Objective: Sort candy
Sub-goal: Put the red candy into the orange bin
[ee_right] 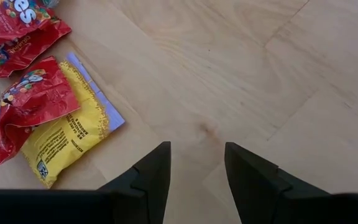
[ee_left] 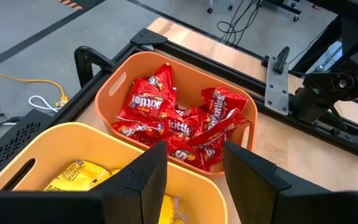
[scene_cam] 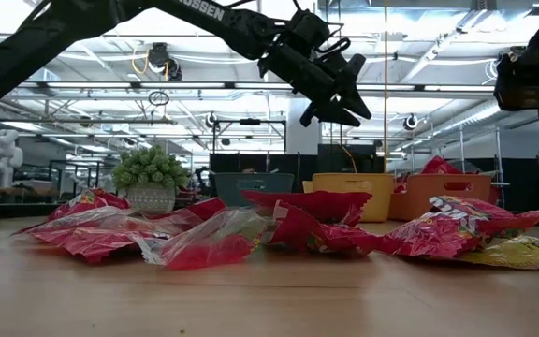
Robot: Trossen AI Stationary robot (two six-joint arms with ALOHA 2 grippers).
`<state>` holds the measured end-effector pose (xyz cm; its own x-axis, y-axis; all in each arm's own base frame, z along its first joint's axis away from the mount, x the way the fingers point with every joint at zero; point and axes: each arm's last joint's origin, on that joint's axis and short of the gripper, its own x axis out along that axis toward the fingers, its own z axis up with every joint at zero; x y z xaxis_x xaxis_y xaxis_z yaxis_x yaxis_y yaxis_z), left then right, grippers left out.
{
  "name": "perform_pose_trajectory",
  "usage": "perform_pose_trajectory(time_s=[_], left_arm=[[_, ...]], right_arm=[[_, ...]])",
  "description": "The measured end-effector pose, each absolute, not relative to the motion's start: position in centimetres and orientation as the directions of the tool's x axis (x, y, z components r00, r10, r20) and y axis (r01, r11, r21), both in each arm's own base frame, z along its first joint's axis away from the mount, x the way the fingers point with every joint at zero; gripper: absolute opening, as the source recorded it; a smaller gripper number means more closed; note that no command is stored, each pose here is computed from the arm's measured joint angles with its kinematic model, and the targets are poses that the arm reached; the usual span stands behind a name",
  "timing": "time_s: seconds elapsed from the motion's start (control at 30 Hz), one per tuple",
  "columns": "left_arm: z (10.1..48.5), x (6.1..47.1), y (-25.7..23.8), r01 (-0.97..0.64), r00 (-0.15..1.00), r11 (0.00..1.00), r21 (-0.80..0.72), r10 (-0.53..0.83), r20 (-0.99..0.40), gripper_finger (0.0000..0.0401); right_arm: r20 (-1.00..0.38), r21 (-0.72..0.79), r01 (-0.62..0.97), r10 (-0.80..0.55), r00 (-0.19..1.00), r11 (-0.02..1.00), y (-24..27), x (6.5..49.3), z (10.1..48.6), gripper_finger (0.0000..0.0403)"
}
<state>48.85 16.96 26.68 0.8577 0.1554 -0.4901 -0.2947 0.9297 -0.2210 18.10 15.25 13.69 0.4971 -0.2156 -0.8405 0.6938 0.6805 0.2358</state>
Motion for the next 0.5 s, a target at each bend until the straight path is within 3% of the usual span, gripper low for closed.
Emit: perform_pose_trajectory(time_s=[0.5], left_arm=[[26.91,48.97,17.0,-0.289,0.87,0.932,-0.22,0.16,-0.467,0.0164]], right_arm=[[-0.839,0.245,0.695,-0.211,0.501,0.676,15.29,18.15,13.71,0.0141]])
